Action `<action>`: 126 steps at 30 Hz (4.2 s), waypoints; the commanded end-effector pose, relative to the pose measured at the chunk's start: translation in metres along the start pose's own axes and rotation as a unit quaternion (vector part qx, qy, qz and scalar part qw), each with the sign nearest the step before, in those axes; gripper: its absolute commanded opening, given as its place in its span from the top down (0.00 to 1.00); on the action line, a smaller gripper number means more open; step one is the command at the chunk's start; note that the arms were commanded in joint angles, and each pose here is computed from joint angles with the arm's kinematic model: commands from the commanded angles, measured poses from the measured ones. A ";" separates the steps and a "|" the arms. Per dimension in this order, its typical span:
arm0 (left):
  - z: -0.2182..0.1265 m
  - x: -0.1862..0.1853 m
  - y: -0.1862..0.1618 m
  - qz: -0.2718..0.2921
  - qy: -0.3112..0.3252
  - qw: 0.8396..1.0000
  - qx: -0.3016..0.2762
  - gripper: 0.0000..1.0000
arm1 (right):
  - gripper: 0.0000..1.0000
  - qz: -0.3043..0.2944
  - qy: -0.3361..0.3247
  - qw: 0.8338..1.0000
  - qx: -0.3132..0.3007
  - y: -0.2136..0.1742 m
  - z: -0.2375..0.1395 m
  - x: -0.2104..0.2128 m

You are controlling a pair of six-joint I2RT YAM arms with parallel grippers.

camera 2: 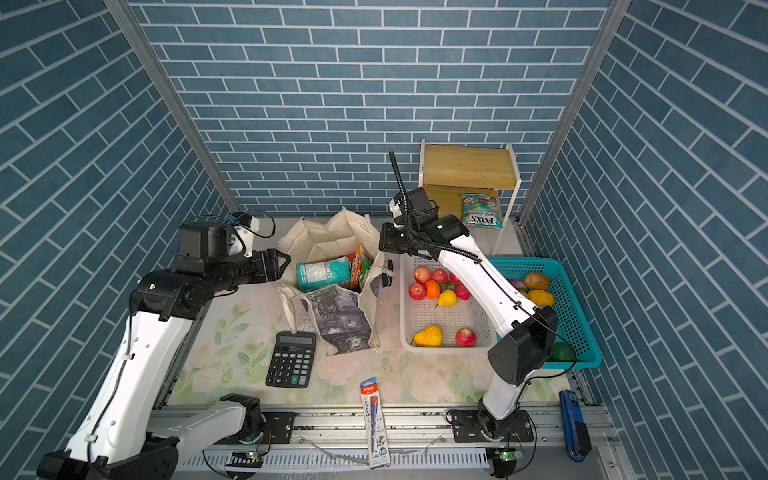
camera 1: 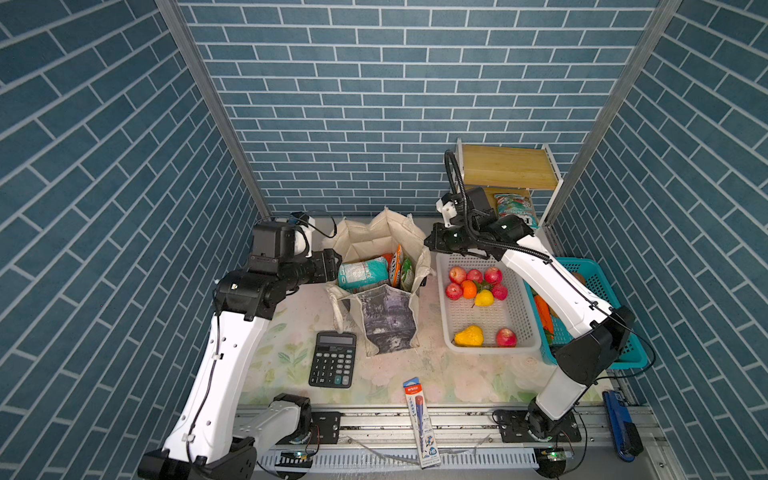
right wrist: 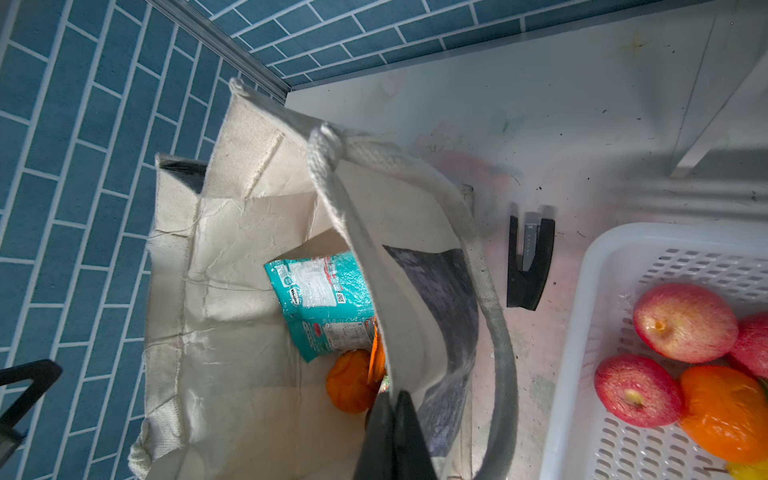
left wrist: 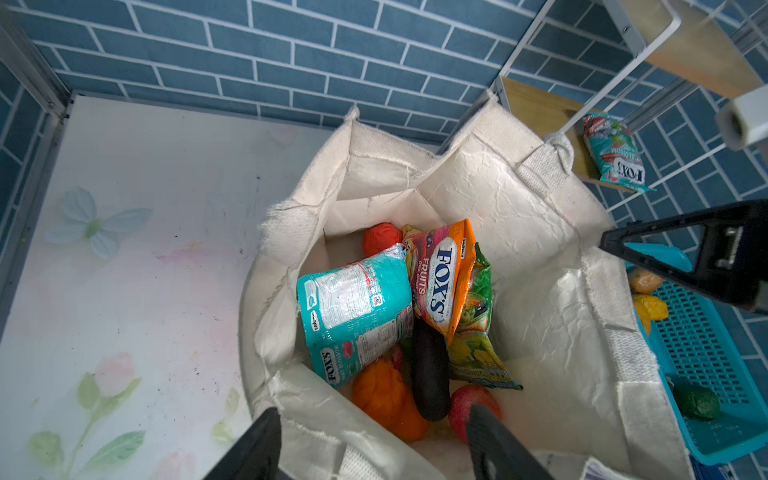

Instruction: Place the food into the grocery bag and tie it

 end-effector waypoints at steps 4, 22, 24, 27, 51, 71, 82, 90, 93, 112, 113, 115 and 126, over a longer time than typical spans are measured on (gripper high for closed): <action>-0.041 0.015 -0.007 -0.068 0.029 0.996 -0.054 0.31 | 1.00 -0.026 0.011 0.999 -0.046 0.008 -0.024 0.005; 0.035 0.104 -0.085 -0.293 -0.045 0.955 0.026 0.41 | 1.00 -0.019 0.010 0.998 -0.054 0.004 -0.032 -0.005; 0.041 0.108 -0.092 -0.293 -0.043 0.954 0.040 0.41 | 1.00 -0.018 0.011 0.998 -0.054 0.004 -0.032 -0.005; 0.051 0.112 -0.099 -0.295 -0.055 0.952 0.056 0.41 | 1.00 -0.017 0.012 0.998 -0.055 0.005 -0.032 -0.005; 0.114 0.112 -0.117 -0.284 -0.060 0.951 0.106 0.48 | 1.00 -0.016 0.013 0.998 -0.054 0.004 -0.030 -0.006; 0.104 0.107 -0.117 -0.266 -0.039 0.957 0.107 0.88 | 1.00 -0.014 0.013 0.998 -0.054 0.005 -0.031 -0.005; 0.016 0.080 -0.069 -0.211 0.026 0.977 -0.008 1.00 | 1.00 -0.015 0.012 0.998 -0.065 0.008 -0.037 -0.003; -0.019 0.059 -0.034 -0.189 0.007 0.979 -0.069 1.00 | 0.93 -0.016 0.018 0.997 -0.074 0.010 -0.041 -0.001; -0.022 0.056 -0.024 -0.188 0.003 0.979 -0.081 1.00 | 0.79 -0.017 0.007 0.996 -0.086 0.010 -0.048 -0.001; -0.027 0.076 -0.001 -0.214 0.007 0.971 -0.108 1.00 | 0.48 0.218 -0.055 0.967 -0.123 -0.039 -0.070 -0.089; -0.028 0.078 0.000 -0.217 0.007 0.970 -0.110 1.00 | 0.48 0.239 -0.047 0.963 -0.119 -0.043 -0.063 -0.095; -0.029 0.082 0.000 -0.222 0.008 0.969 -0.111 1.00 | 0.48 0.275 -0.035 0.955 -0.109 -0.051 -0.049 -0.104; -0.028 0.106 0.001 -0.252 0.021 0.960 -0.124 1.00 | 0.47 0.376 0.040 0.924 -0.054 -0.073 0.015 -0.123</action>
Point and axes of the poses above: each gripper's point midway between its finger pads, its own z axis out along the fingers, its own x axis along the line the jaws close on, y = z × x, the point moved 10 cm from there along -z, back along the fingers, and after that the axes turned 9 degrees about -z, right-handed, at the moved point
